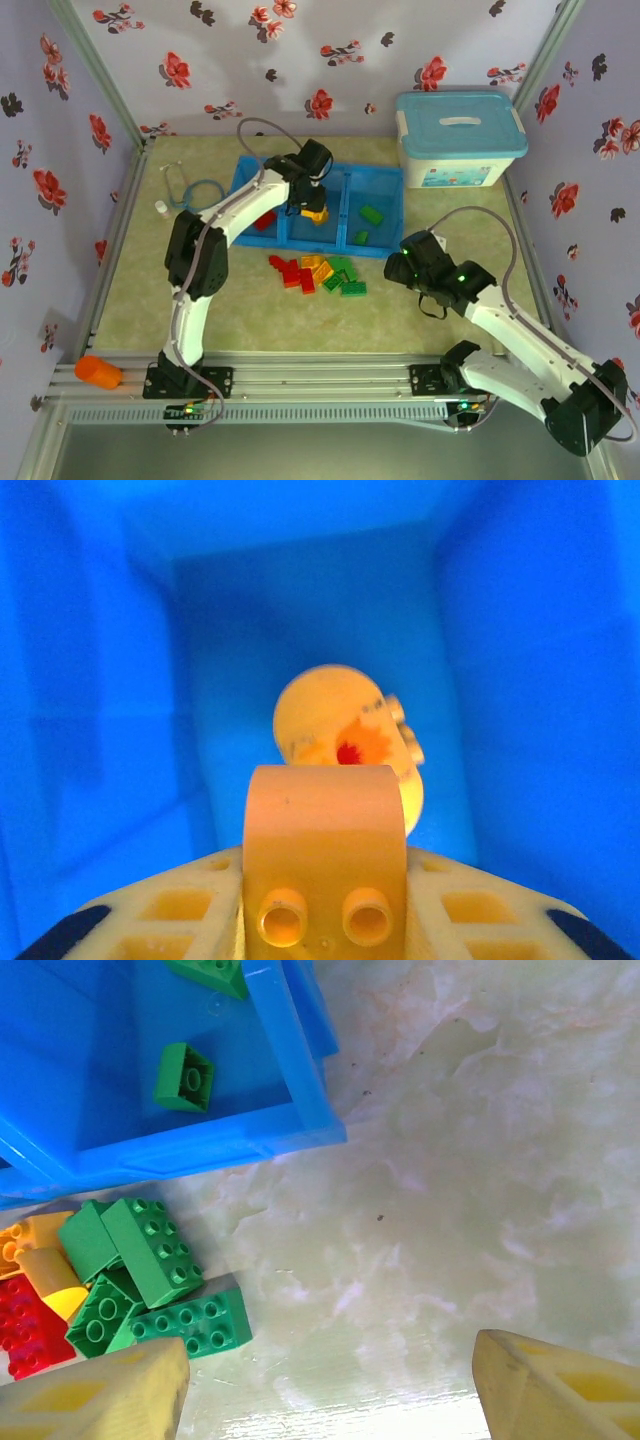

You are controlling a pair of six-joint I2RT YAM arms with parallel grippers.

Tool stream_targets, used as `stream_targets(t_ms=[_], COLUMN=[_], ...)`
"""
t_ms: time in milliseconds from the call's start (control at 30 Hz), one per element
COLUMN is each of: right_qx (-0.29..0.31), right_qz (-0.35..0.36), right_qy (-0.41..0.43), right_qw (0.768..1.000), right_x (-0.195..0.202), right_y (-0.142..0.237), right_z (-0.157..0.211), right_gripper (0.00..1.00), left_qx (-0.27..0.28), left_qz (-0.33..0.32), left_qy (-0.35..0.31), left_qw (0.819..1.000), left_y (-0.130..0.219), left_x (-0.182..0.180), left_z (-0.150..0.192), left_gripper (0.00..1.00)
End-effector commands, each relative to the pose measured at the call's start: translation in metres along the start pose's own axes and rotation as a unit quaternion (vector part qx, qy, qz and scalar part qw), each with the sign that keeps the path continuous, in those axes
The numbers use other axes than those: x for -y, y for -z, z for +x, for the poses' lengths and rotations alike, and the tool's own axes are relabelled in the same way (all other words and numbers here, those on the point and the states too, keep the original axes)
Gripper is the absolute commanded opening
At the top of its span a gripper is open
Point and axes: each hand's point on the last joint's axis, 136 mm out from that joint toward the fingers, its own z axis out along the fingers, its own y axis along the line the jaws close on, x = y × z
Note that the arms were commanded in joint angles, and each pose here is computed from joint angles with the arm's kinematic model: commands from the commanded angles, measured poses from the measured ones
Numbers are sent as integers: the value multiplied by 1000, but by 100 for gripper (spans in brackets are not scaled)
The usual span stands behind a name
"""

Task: Sort the legos into containers by color
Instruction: Place the lego in the container, then move the container to the top-center of the table.

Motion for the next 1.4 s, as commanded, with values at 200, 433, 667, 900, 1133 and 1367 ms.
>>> stream_targets(t_ms=[200, 433, 667, 900, 1133, 1367], right_qx=[1, -6, -12, -21, -49, -67], right_qz=[21, 22, 30, 71, 89, 113], right_qy=[-1, -3, 0, 10, 8, 11], right_qw=[1000, 1000, 999, 997, 995, 991], right_x=[5, 4, 4, 14, 17, 23], right_y=[-13, -19, -25, -45, -73, -91], right_z=[3, 6, 6, 2, -8, -23], right_gripper=[75, 74, 75, 71, 68, 65], left_qx=[-35, -34, -37, 47, 137, 153], left_qz=[-13, -8, -6, 24, 56, 63], left_qy=[-10, -17, -19, -9, 20, 55], left_qw=[999, 999, 999, 999, 989, 985], left_y=[-18, -21, -6, 83, 164, 182], left_x=[-7, -4, 0, 3, -17, -46], left_z=[3, -9, -20, -33, 0, 71], left_gripper=[37, 39, 67, 68, 69, 69])
